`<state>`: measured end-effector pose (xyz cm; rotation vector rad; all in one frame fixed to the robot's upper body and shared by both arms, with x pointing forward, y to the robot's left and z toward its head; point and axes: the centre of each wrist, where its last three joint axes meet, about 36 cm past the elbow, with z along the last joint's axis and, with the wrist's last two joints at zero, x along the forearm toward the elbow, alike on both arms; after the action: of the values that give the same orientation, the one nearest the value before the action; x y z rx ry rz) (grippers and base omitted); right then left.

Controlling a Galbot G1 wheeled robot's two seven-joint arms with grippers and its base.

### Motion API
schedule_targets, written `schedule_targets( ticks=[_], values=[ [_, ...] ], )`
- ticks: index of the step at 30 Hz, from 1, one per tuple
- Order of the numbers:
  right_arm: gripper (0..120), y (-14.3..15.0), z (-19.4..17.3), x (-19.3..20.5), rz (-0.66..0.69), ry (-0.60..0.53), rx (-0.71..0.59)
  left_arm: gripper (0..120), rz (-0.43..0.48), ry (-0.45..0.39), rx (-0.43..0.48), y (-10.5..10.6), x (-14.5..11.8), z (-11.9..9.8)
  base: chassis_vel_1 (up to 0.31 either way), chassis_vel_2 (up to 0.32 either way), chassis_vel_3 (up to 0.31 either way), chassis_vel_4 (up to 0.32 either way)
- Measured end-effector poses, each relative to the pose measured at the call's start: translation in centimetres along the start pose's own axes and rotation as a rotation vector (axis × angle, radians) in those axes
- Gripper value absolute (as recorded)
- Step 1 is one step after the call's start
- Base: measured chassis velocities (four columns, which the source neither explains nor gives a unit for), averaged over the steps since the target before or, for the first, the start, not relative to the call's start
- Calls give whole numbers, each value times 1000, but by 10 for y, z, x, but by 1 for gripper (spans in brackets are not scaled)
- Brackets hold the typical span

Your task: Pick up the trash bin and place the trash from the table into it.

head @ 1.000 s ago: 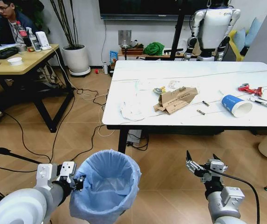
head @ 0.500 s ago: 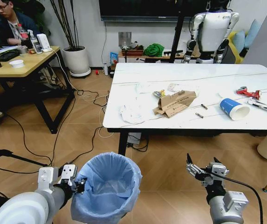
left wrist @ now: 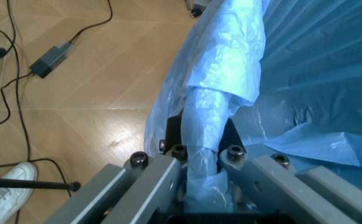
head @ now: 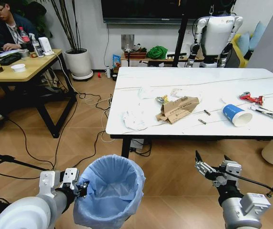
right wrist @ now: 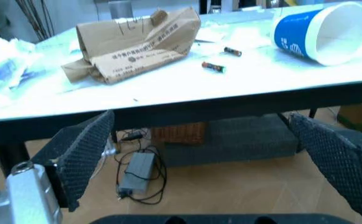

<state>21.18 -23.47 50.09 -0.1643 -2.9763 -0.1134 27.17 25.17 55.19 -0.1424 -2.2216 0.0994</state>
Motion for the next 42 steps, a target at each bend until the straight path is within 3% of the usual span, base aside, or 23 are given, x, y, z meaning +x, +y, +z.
schedule_targets(
  ticks=[33, 42],
  values=[
    [100, -1, 1, 2, 4, 21, -19, 0, -2, 24, 19, 1, -1, 7, 0, 0, 0, 0],
    [100, -26, -21, -17, -11, 19, -97, 0, 2, 18, 6, 2, 0, 4, 0, 0, 0, 0]
  ],
)
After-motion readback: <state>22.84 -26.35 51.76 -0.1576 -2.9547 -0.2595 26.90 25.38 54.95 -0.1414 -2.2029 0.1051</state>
